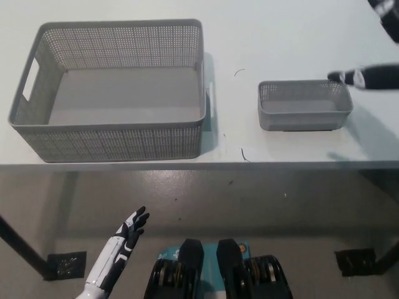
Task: Use the right hand to pick up a small rectangular container and put it into a bigger container on the left side
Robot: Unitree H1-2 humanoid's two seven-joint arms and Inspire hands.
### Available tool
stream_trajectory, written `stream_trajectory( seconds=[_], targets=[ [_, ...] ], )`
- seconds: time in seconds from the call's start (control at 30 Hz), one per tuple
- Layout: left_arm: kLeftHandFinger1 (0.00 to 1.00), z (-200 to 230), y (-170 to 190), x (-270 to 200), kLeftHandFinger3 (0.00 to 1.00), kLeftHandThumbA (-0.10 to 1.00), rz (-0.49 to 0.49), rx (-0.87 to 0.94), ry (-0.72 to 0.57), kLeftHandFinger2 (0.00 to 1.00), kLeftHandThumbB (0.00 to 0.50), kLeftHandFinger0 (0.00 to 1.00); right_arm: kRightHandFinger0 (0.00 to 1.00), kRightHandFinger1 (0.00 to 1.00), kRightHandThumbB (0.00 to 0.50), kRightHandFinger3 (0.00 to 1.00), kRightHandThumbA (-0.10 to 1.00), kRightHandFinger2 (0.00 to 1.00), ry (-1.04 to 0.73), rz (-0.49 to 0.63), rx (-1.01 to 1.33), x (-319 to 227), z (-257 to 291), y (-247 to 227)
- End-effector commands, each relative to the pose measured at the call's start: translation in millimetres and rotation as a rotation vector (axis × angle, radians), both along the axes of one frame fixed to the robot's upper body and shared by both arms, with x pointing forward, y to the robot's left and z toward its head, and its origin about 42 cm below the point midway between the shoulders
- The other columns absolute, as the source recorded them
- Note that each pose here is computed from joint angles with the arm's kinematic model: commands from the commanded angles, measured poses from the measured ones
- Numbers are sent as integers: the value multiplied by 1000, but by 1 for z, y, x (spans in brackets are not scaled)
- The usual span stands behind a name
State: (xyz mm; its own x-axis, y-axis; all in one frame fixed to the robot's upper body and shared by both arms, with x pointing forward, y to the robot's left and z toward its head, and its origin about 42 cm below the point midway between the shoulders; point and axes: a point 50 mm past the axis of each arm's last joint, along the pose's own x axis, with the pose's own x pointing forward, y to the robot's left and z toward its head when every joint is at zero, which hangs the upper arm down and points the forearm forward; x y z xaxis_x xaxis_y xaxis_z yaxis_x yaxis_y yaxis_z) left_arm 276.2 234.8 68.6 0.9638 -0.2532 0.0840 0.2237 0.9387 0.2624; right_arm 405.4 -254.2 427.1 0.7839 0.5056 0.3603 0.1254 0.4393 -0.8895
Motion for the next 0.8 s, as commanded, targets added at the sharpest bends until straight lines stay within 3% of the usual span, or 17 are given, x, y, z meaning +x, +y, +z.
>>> stream_trajectory(
  seconds=[0.0,0.1,0.2,0.3,0.4,0.5,0.53,0.57,0.63,0.73,0.77],
  targets=[
    [1000,18,6,12,1000,1000,-45,13,-75,1000,279,1000,1000,1000,378,1000,1000,1000,302,-199,-311,48,134,-1],
    [1000,18,5,13,1000,1000,-53,23,-71,1000,289,1000,1000,1000,380,1000,1000,1000,367,-224,-372,63,146,4],
    [1000,18,4,14,1000,1000,-57,20,-65,1000,289,1000,1000,1000,338,1000,1000,1000,395,-233,-499,77,155,15],
    [1000,17,3,14,1000,1000,-53,17,-64,1000,290,1000,1000,1000,326,1000,1000,1000,424,-236,-581,90,158,24],
    [1000,17,3,14,1000,1000,-54,24,-61,1000,293,1000,1000,1000,349,1000,1000,1000,475,-287,-631,105,154,33],
    [1000,15,4,14,1000,1000,-56,26,-61,1000,291,1000,1000,1000,335,1000,1000,1000,504,-305,-669,123,154,40],
    [1000,15,3,13,1000,1000,-56,23,-59,1000,292,1000,1000,1000,367,1000,1000,1000,501,-350,-671,129,154,43],
    [1000,15,3,13,1000,1000,-56,23,-58,1000,292,1000,1000,1000,367,1000,1000,1000,506,-356,-667,132,155,44],
    [1000,15,3,13,1000,1000,-59,25,-55,1000,294,1000,1000,1000,298,1000,1000,1000,520,-327,-668,136,158,47],
    [1000,15,2,13,1000,1000,-54,20,-55,1000,292,1000,1000,1000,307,1000,1000,1000,612,-347,-666,145,163,54],
    [1000,15,1,13,1000,1000,-53,13,-51,1000,295,1000,1000,1000,333,1000,1000,1000,638,-363,-659,149,164,57]
  ],
)
